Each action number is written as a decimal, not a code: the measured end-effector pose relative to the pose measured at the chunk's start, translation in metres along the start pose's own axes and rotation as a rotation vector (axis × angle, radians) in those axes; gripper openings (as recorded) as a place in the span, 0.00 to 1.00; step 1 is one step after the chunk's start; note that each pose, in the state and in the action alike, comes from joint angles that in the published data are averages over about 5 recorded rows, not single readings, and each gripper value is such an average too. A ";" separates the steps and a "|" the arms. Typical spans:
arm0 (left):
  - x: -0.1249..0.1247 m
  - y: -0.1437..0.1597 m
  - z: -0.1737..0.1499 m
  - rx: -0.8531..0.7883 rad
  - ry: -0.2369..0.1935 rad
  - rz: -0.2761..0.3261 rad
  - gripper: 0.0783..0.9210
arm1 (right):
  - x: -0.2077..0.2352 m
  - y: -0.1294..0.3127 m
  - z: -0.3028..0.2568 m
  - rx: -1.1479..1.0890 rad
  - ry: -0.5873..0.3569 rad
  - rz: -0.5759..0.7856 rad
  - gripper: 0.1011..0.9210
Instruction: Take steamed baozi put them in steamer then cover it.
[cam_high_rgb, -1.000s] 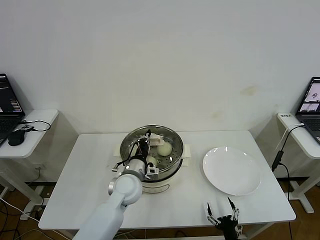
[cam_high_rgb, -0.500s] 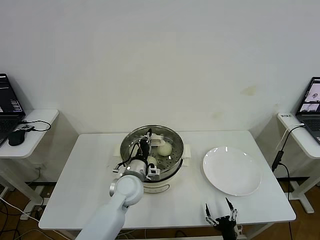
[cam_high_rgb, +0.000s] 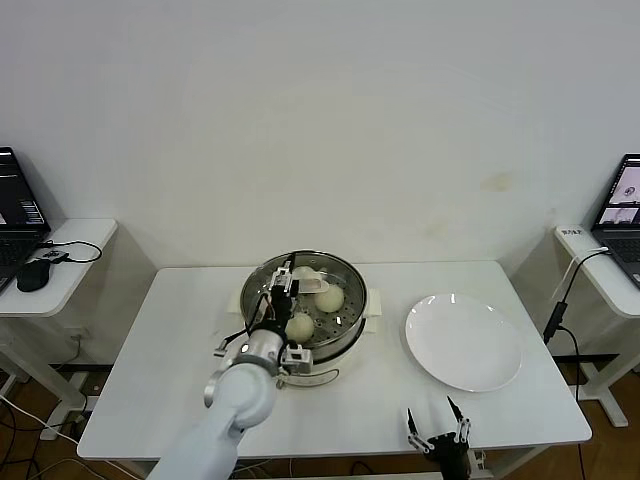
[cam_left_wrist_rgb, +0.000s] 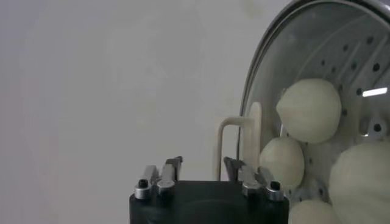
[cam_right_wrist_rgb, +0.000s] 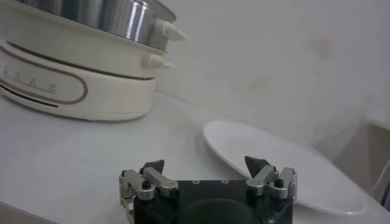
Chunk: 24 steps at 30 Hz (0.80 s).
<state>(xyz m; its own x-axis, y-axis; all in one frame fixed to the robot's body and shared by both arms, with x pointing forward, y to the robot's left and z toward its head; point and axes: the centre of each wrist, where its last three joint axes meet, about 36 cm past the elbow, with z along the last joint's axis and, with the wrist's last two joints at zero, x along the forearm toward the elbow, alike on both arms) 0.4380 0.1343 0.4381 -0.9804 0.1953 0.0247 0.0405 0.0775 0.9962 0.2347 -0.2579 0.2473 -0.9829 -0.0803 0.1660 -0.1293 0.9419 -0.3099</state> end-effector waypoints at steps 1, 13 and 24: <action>0.004 0.000 0.002 0.005 -0.001 -0.001 0.78 | 0.000 0.000 0.000 0.000 0.000 0.000 0.88; 0.087 0.004 0.027 0.268 -0.043 -0.027 0.88 | -0.004 -0.004 -0.001 -0.011 -0.022 -0.007 0.88; 0.162 -0.031 0.067 0.948 -0.006 -0.086 0.88 | 0.000 -0.008 -0.007 -0.049 -0.035 -0.026 0.88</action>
<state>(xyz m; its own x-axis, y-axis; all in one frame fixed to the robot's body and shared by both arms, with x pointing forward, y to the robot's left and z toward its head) 0.2905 0.2293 0.4054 -0.9865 0.1565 -0.0486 0.1100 0.8520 0.5118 0.2371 -0.2628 0.2566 -0.9834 -0.1152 0.1401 -0.1488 0.9541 -0.2598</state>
